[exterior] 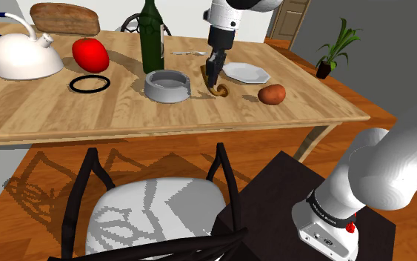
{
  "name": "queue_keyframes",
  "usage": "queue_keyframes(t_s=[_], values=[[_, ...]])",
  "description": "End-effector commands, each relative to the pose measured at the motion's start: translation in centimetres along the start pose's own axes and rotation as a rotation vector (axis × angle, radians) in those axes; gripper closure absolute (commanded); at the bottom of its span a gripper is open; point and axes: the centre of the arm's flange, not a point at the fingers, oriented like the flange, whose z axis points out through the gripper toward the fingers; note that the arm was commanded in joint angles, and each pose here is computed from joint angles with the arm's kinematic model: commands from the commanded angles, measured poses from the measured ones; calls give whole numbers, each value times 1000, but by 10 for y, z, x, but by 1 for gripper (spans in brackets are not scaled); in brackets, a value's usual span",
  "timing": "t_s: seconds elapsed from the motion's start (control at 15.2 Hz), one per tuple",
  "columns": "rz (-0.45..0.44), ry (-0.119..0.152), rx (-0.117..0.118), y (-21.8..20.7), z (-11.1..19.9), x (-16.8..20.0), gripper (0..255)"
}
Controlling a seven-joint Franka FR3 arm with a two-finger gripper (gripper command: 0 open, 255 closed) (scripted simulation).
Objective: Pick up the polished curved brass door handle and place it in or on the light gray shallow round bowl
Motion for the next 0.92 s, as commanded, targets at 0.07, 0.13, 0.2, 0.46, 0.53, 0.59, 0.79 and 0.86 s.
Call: queue_keyframes(t_s=[0.07, 0.13, 0.2, 0.46, 0.53, 0.59, 0.79, 0.86], values=[[0, 0, 0, -2, -17, -1, 255], [0, 0, 0, -2, -22, 0, 255], [0, 0, 0, -3, -27, 0, 255], [0, 0, 0, -5, -48, 0, 255], [0, 0, 0, -5, -52, 0, 255], [0, 0, 0, -7, -51, 13, 255], [0, 0, 0, -14, -49, 52, 255], [0, 0, 0, -16, -48, 65, 255]])
